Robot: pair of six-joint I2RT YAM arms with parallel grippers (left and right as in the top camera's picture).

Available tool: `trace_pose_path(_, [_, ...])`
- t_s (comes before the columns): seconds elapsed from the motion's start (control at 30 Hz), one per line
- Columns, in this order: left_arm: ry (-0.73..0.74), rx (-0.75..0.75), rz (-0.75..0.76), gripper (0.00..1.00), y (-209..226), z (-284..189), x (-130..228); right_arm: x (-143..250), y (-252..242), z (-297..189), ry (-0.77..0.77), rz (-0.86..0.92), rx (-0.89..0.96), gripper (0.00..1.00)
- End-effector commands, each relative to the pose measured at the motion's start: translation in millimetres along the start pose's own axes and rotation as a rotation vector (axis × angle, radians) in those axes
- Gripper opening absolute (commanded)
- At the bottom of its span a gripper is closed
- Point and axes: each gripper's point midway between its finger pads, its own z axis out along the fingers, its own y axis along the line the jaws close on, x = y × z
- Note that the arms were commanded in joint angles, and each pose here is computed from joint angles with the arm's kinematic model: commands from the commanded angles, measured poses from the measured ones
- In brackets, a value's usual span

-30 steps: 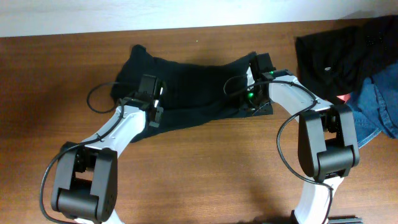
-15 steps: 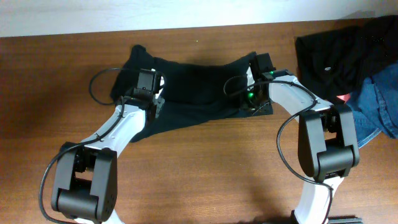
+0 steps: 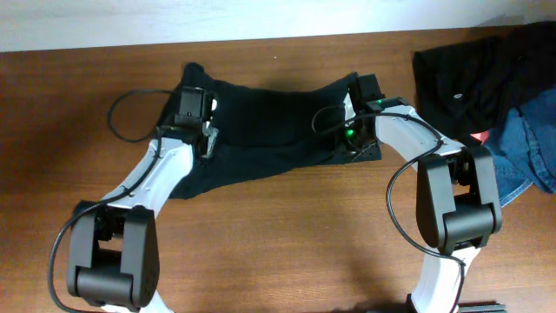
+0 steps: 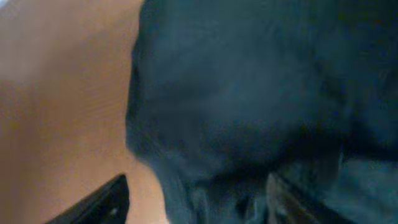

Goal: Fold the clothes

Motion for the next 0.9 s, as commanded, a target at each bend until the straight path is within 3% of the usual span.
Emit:
trace_pose_path(0.0, [-0.034,0.058,-0.212,0.64,8,-38,-18,28,-29,35,0.097,0.019,0.091,0.54])
trace_pose_path(0.17, [0.002,0.332,-0.238,0.47,-28,-77,-10,28,-29,35,0.097,0.019,0.091,0.54])
trace_pose_path(0.23, [0.025,0.373,-0.233,0.41,-35,-79,-5,28,-29,35,0.096,0.019,0.091,0.54])
trace_pose_path(0.27, [0.039,0.380,-0.230,0.33,-38,-76,0,28,-29,35,0.096,0.019,0.091,0.54])
trace_pose_path(0.33, [0.067,0.385,-0.224,0.07,-43,-71,8,28,-29,35,0.096,0.019,0.091,0.54])
trace_pose_path(0.37, [0.078,0.389,-0.222,0.01,-45,-68,11,28,-29,35,0.096,0.019,0.091,0.54])
trace_pose_path(0.87, [0.231,0.441,-0.162,0.01,-83,-39,41,27,-29,35,0.095,0.019,0.090,0.54])
